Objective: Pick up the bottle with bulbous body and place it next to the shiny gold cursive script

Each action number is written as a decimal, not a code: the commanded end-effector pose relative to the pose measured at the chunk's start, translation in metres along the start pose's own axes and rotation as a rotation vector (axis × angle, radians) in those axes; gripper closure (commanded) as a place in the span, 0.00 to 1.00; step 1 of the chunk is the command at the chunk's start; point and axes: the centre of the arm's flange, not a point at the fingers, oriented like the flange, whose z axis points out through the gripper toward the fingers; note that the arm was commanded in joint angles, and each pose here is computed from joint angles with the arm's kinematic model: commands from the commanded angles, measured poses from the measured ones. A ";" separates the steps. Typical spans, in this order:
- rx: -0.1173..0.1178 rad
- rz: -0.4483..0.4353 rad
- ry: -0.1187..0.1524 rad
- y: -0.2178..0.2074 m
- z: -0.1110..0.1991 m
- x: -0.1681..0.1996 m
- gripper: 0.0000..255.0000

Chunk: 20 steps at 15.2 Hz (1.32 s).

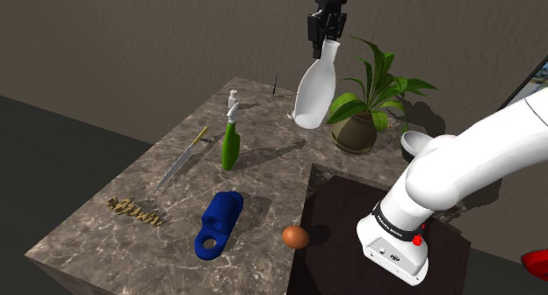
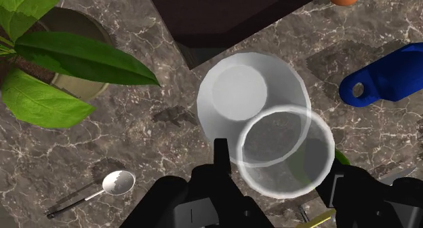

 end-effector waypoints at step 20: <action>0.000 0.000 0.000 -0.010 -0.097 -0.015 1.00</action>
